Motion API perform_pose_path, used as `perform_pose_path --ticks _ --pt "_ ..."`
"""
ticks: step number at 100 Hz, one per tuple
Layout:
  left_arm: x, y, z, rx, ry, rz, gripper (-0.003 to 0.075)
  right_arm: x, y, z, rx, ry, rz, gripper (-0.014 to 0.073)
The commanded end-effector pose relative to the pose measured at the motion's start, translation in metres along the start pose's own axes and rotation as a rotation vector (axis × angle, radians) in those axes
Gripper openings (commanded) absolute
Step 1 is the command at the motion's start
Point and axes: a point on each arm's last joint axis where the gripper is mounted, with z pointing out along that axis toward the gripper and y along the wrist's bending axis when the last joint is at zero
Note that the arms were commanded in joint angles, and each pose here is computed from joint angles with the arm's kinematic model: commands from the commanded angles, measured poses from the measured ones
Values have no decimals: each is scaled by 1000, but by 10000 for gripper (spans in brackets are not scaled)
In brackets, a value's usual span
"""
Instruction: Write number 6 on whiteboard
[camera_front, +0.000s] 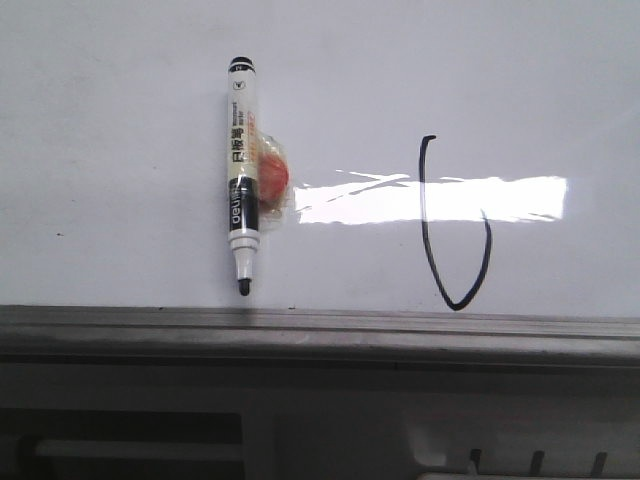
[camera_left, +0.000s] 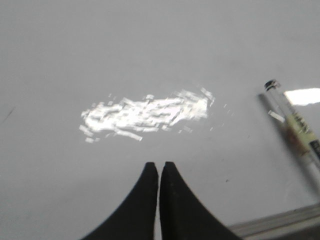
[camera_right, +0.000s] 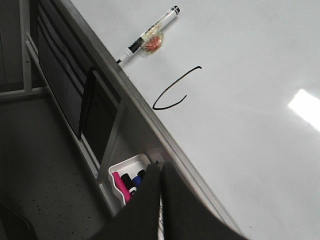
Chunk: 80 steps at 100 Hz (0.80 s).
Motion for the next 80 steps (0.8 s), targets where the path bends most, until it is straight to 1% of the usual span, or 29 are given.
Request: perform_pose_path --ticks 1,14,27,80 --pt "20 3 -1 -44 91 -16 -19 -8 -3 -5 50 -75 -1 -63" --pt "34 4 -6 -80 231 -33 -19 -8 -4 -5 51 -76 -1 -63" --pt "35 4 -6 -86 236 -73 -19 -8 -4 -5 51 -76 -1 -63" --pt "35 4 -6 -84 238 -73 -19 -8 -4 -5 51 -76 -1 -63"
